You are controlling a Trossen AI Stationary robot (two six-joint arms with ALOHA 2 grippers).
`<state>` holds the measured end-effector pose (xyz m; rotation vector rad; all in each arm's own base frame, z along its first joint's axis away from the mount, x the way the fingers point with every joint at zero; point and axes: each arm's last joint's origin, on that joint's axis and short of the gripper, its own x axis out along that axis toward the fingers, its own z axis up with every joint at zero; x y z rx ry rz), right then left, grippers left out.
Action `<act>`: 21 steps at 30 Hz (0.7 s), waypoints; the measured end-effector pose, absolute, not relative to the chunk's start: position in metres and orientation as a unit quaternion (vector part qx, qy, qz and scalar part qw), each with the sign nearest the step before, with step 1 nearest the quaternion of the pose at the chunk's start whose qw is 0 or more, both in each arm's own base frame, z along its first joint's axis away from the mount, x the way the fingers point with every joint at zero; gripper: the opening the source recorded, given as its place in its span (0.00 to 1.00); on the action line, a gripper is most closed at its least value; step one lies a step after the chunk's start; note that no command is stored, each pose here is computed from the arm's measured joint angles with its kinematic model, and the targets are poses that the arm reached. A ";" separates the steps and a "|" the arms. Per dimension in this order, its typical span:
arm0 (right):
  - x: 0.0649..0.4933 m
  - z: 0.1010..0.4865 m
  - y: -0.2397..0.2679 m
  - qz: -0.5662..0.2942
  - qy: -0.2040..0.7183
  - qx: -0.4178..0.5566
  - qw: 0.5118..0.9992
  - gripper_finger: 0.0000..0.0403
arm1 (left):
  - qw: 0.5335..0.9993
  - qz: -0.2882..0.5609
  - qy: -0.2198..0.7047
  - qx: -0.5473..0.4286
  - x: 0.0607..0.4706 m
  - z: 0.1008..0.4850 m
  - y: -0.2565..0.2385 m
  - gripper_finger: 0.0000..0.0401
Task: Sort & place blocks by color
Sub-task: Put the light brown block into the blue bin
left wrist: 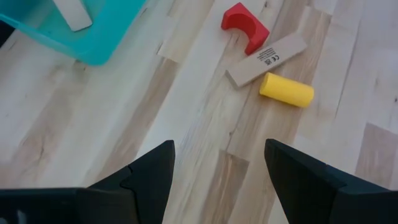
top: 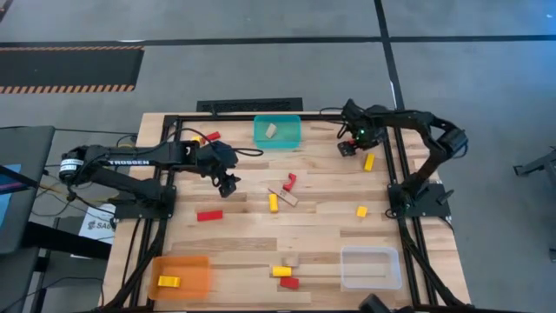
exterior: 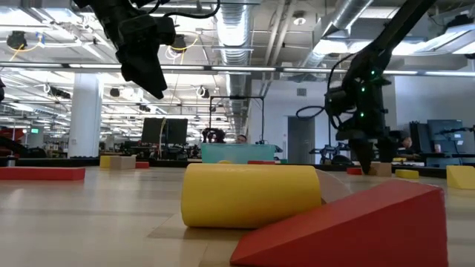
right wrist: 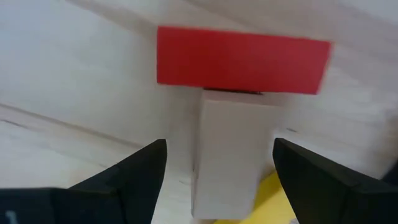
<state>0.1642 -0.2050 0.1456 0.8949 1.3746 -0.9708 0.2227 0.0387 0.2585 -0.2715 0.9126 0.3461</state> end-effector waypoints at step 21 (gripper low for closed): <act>0.222 0.238 -0.176 -0.370 0.407 0.330 0.767 0.29 | 0.787 0.238 0.545 -0.162 0.197 0.246 0.036 0.59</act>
